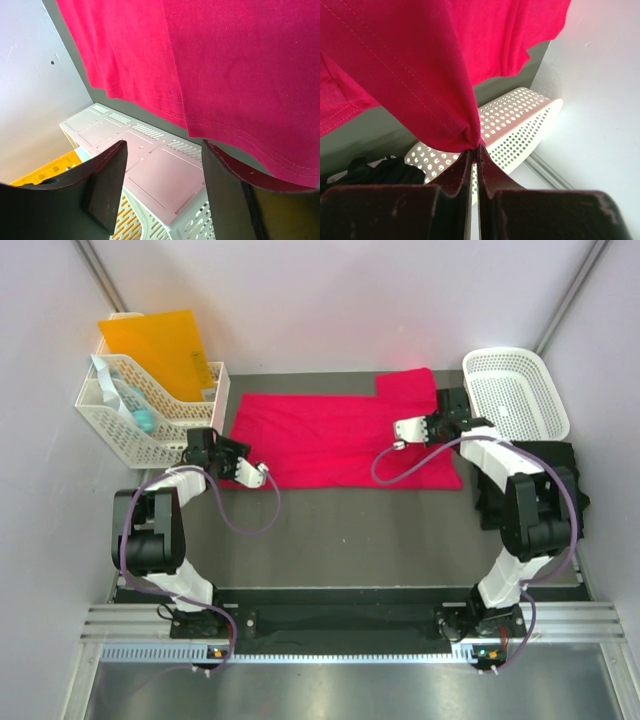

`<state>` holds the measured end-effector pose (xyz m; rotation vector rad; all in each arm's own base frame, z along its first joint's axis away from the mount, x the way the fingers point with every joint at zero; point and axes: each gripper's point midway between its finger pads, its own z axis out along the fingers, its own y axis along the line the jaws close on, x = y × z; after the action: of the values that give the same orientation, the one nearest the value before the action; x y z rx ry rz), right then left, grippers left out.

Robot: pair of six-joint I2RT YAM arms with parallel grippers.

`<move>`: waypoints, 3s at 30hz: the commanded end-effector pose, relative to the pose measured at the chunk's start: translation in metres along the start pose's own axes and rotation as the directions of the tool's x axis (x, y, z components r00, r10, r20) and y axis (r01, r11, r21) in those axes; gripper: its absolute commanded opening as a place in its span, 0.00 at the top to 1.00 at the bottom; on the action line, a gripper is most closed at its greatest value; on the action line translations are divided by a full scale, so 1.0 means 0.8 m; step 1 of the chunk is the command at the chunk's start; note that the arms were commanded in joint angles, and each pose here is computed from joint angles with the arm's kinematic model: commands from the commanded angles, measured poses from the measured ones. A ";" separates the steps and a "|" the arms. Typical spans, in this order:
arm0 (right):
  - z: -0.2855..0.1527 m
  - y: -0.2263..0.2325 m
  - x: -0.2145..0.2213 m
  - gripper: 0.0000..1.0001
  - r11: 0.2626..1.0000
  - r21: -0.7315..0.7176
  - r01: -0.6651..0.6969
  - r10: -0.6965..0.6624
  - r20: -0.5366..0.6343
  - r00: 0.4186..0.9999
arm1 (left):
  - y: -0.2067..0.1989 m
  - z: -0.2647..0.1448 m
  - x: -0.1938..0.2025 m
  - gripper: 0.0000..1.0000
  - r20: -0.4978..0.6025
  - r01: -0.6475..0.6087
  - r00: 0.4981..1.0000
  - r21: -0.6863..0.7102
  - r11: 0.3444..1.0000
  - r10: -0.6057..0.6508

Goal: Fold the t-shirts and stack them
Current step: Fold the tshirt

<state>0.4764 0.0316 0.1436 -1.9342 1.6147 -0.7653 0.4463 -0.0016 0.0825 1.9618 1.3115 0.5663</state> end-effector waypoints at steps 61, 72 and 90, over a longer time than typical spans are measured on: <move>-0.006 0.068 -0.158 0.55 0.895 -0.366 -0.256 0.323 0.134 0.937 | 0.007 0.012 -0.012 0.63 0.107 0.163 0.976 0.232 0.959 -0.191; 0.038 0.061 -0.181 0.56 0.909 -0.318 -0.270 0.328 0.142 0.934 | 0.003 0.015 -0.011 0.86 0.095 0.186 0.973 0.223 0.957 -0.211; 0.069 0.048 -0.172 1.00 0.924 -0.261 -0.278 0.313 0.102 0.944 | -0.004 0.019 -0.008 1.00 0.082 0.182 0.975 0.224 0.958 -0.205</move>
<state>0.4473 0.1542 0.0410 -1.8392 1.9919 -0.2641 0.4513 -0.0080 0.0676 1.9805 1.5558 0.2279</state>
